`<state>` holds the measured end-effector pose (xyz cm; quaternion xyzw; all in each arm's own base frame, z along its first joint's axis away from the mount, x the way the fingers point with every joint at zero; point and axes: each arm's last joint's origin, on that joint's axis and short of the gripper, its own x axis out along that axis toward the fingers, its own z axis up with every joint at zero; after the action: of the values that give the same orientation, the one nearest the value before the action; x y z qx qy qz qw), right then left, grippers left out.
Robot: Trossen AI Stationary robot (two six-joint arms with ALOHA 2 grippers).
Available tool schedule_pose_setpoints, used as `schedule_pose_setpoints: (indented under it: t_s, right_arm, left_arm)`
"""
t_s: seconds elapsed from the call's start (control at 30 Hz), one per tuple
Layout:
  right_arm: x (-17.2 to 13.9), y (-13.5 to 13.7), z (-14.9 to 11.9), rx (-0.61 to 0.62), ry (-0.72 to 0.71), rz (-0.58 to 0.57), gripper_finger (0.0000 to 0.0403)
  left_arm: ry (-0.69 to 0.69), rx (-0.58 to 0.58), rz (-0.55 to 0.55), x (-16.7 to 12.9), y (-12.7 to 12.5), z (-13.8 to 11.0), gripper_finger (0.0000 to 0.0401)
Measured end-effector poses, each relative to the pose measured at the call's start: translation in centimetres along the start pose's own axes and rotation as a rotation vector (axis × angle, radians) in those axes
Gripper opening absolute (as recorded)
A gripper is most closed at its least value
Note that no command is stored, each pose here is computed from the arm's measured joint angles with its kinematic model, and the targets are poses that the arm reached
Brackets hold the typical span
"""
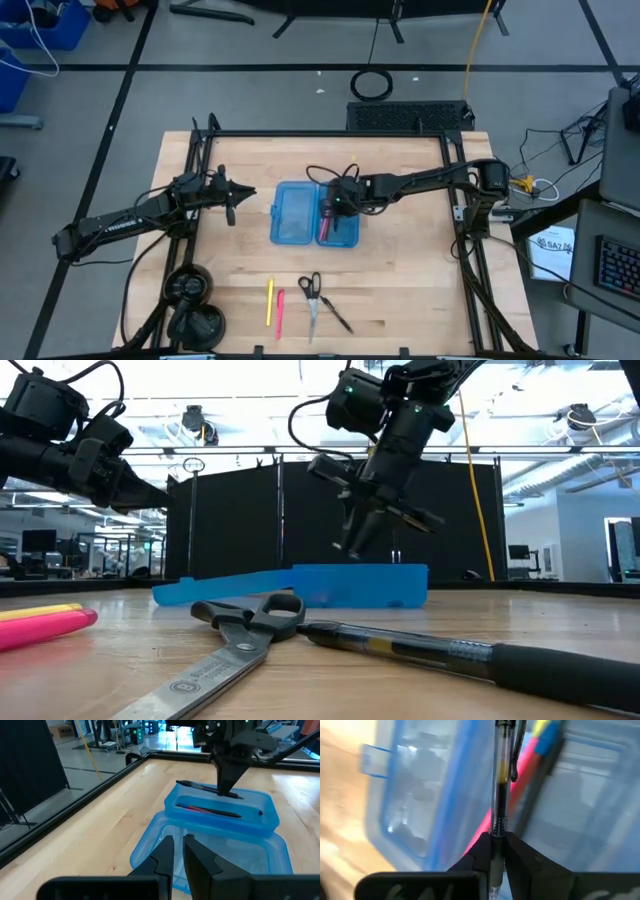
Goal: Pick & place school supplies into a supply box
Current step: Put the right black pen into the blue supply box, then put the yellow pen into the blue supply box
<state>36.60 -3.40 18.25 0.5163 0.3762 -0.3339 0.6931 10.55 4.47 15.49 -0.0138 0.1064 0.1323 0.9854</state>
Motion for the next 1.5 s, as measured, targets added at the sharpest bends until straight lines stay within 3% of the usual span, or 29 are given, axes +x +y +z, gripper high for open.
schedule_pose_setpoints:
  t_s: [0.1, 0.37, 0.43, 1.0, 1.17, 1.5]
  right_arm:
    - [0.4, 0.4, 0.2, 0.006, -0.014, 0.040, 0.0025]
    - [1.9, -0.3, -0.1, 0.030, 0.010, -0.017, 0.0025]
    - [2.3, 0.1, -0.1, 0.049, 0.021, 0.025, 0.0025]
    - [4.2, -0.5, 0.1, 0.064, 0.054, 0.007, 0.0025]
    - [4.6, -0.7, 0.3, 0.067, 0.053, -0.001, 0.0052]
    - [4.6, 0.4, 0.7, 0.000, 0.007, 0.119, 0.0068]
  left_arm:
    - [-0.002, 0.000, 0.000, 0.0, 0.0, 0.0, 0.0042]
    - [-0.002, 0.000, 0.000, 0.0, 0.0, 0.0, 0.0042]
    - [-0.002, 0.000, 0.000, 0.0, 0.0, 0.0, 0.0042]
    - [-0.003, -0.007, 0.009, 0.0, 0.0, 0.0, 0.0042]
    - [-0.002, -0.008, 0.008, 0.0, 0.0, 0.0, 0.0042]
    - [0.000, -0.011, 0.008, 0.0, 0.0, 0.0, 0.0042]
